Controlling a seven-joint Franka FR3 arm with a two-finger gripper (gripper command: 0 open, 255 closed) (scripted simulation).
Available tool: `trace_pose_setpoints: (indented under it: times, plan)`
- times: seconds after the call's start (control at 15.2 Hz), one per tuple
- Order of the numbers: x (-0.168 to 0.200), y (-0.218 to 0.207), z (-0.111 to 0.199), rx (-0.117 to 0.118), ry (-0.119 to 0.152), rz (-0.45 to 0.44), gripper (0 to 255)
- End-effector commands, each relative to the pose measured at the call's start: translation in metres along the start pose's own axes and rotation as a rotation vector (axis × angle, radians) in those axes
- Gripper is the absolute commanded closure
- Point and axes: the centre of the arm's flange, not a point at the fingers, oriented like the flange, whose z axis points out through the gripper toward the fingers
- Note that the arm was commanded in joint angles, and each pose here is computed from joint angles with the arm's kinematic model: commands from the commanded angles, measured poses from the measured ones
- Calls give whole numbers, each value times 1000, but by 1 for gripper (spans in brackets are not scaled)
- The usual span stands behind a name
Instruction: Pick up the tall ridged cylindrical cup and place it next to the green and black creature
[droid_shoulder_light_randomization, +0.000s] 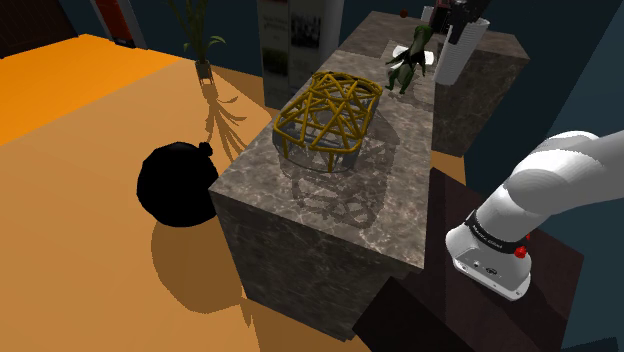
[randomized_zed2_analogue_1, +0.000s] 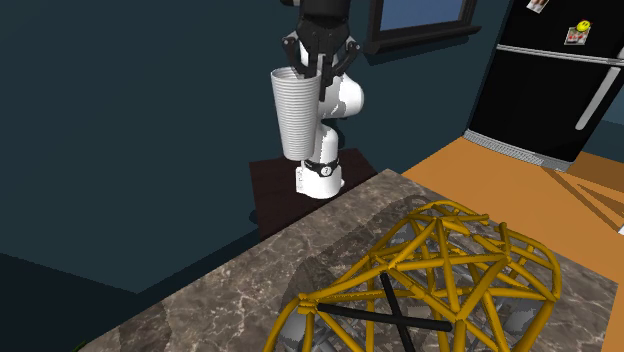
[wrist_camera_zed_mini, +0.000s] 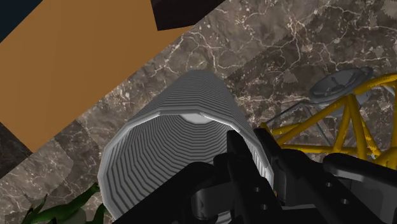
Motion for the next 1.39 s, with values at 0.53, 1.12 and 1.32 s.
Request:
trace_pose_setpoints:
  times: [0.53,1.12,1.32]
  plan:
    - [2,5,-54,0,0,0,255]
    - [39,45,-74,0,0,0,255]
    - [66,74,-71,0,0,0,255]
